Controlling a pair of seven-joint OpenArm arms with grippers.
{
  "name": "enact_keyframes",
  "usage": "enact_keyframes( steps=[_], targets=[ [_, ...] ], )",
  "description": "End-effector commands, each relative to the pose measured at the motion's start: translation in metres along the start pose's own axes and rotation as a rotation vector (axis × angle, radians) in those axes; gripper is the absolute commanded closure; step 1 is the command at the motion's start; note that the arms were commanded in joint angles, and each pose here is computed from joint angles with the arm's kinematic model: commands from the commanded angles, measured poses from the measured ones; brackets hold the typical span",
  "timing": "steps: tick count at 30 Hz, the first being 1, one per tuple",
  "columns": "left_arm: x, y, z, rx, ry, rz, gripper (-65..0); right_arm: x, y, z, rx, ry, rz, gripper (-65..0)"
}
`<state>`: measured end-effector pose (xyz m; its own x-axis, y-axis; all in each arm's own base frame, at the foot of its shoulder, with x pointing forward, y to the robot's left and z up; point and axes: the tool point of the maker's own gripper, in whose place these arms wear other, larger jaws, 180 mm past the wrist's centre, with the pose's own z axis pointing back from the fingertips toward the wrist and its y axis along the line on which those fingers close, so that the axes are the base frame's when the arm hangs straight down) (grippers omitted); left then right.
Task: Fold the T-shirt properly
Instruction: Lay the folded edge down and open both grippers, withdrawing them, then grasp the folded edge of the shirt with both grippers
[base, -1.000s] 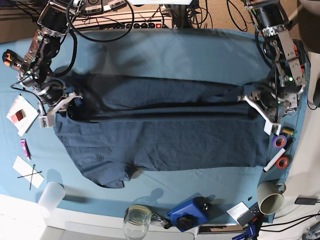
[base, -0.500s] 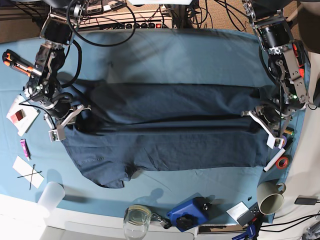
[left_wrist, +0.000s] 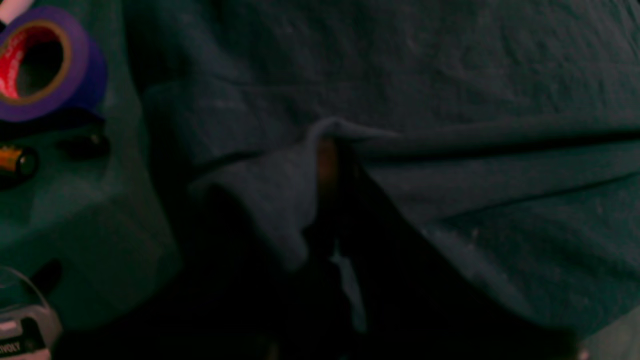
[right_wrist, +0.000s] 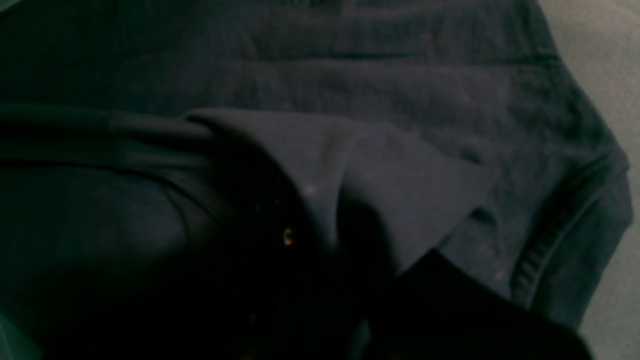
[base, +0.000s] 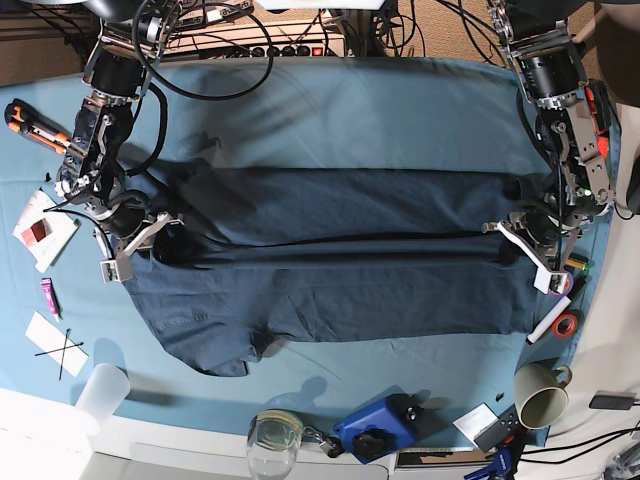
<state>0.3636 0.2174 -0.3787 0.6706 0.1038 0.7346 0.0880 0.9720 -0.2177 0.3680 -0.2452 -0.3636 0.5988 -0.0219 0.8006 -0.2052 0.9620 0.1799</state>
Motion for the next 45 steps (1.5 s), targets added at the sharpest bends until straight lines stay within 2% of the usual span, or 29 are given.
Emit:
enact_keyframes(
  steps=[1, 4, 7, 8, 10, 13, 22, 26, 28, 32, 35, 39, 45],
  targets=[
    [0.022, 0.008, 0.005, 0.021, -0.056, -0.022, 0.0, 0.026, -0.008, 0.006, -0.019, -0.072, 0.019, 0.0],
    [0.023, 0.000, 0.005, -0.022, -0.057, -0.070, 0.0, 0.025, -0.008, 0.006, -0.017, -0.066, 0.021, 0.0],
    [0.025, -0.007, 0.006, -0.060, -0.067, -0.098, -19.6, 0.029, -0.007, 0.006, -0.014, -0.076, 0.025, -17.1],
    [0.026, -0.007, 0.006, -0.060, -0.071, -0.091, -24.2, 0.030, -0.007, 0.006, -0.015, -0.079, 0.027, -20.2],
    [0.030, -0.007, 0.006, -0.064, -0.081, -0.087, -28.7, 0.035, -0.007, 0.007, -0.018, -0.084, 0.034, -20.7],
    [0.041, -0.005, 0.008, -0.065, -0.096, -0.090, -28.8, 0.045, -0.005, 0.009, -0.021, -0.077, 0.059, -20.7],
    [0.064, 0.003, 0.019, -0.090, -0.044, -0.063, -28.8, 0.081, 0.007, 0.028, -0.043, -0.130, 0.160, -20.7],
    [0.055, 0.008, 0.024, -0.101, 0.024, -0.046, -28.8, 0.076, 0.000, 0.029, -0.070, -0.103, 0.125, -20.7],
    [0.049, 0.006, 0.028, -0.124, 0.066, 0.006, -28.8, 0.080, -0.007, 0.035, -0.080, -0.130, 0.083, -20.7],
    [0.041, 0.010, 0.033, -0.118, 0.126, -0.010, -28.8, 0.087, -0.023, 0.055, -0.072, -0.201, -0.037, -20.7],
    [0.042, 0.009, 0.037, -0.112, 0.120, -0.026, -28.8, 0.089, -0.041, 0.074, -0.090, -0.246, -0.110, -20.7],
    [0.051, 0.009, 0.038, -0.111, 0.095, -0.043, -28.8, 0.098, -0.063, 0.100, -0.120, -0.290, -0.098, -20.7],
    [0.046, 0.028, 0.049, -0.065, 0.148, -0.065, -28.8, 0.108, -0.088, 0.126, -0.181, -0.247, -0.031, -20.7]
  ],
)
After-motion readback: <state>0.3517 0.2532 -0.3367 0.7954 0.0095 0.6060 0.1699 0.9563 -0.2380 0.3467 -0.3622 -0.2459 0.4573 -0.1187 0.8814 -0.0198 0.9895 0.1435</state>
